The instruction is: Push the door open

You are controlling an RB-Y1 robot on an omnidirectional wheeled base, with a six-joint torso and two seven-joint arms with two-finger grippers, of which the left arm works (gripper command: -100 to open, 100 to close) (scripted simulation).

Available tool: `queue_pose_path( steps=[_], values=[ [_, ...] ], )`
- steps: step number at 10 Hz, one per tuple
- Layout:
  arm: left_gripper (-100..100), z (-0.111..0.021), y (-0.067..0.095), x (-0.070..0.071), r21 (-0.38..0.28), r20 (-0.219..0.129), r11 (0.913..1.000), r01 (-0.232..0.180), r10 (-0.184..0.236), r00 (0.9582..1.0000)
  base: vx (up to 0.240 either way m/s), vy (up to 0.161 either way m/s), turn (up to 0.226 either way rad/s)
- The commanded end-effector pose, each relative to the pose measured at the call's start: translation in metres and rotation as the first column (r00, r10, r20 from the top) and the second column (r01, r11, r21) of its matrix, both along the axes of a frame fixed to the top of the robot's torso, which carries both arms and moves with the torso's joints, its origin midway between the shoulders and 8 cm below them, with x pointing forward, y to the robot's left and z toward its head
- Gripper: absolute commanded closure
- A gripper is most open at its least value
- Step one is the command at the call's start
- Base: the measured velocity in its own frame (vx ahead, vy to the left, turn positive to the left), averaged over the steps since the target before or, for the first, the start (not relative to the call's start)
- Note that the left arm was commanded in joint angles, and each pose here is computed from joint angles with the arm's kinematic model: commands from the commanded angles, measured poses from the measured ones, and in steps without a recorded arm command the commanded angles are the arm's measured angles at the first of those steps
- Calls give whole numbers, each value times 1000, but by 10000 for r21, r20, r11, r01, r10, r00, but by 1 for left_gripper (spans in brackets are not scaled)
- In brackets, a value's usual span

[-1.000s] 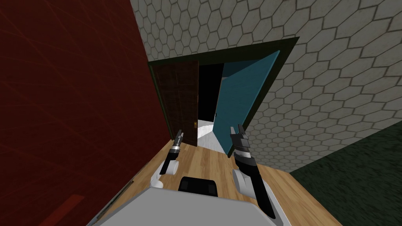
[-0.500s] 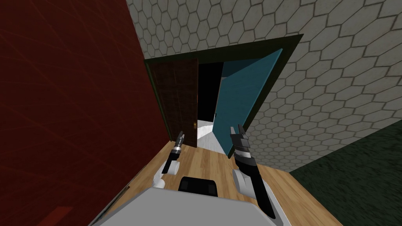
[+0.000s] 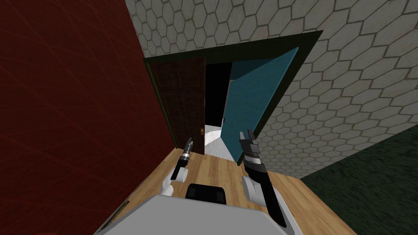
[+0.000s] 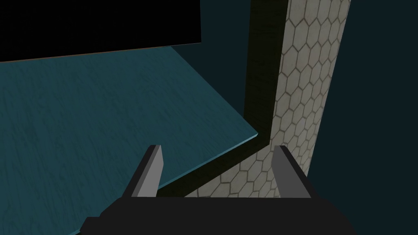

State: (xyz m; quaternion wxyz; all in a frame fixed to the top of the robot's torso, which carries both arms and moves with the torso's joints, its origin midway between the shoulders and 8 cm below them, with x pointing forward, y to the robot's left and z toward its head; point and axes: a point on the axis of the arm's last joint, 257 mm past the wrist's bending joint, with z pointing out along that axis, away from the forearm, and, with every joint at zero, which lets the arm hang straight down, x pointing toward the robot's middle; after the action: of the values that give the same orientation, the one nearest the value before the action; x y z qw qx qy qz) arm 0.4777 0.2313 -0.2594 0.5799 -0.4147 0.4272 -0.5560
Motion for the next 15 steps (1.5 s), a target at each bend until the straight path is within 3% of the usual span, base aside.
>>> queue_pose_path(
  steps=[1,3,6,7,11,15],
  values=[
    [-100,-12,-3,3,-35,-226,10000,45,-45,9997,43,18,-32],
    [-100,-21,-5,5,-59,-413,9999,83,-86,9991,62,30,-36],
    [-100,-46,-14,9,-123,-949,9997,192,-202,9953,78,29,-42],
    [-100,-46,-14,9,-123,-949,9997,192,-202,9953,59,25,-15],
    [-100,-74,-25,12,-202,-1545,9993,322,-349,9874,80,27,-41],
    [-100,-99,-35,11,-262,-2124,9987,428,-474,9760,93,32,-37]
  ],
)
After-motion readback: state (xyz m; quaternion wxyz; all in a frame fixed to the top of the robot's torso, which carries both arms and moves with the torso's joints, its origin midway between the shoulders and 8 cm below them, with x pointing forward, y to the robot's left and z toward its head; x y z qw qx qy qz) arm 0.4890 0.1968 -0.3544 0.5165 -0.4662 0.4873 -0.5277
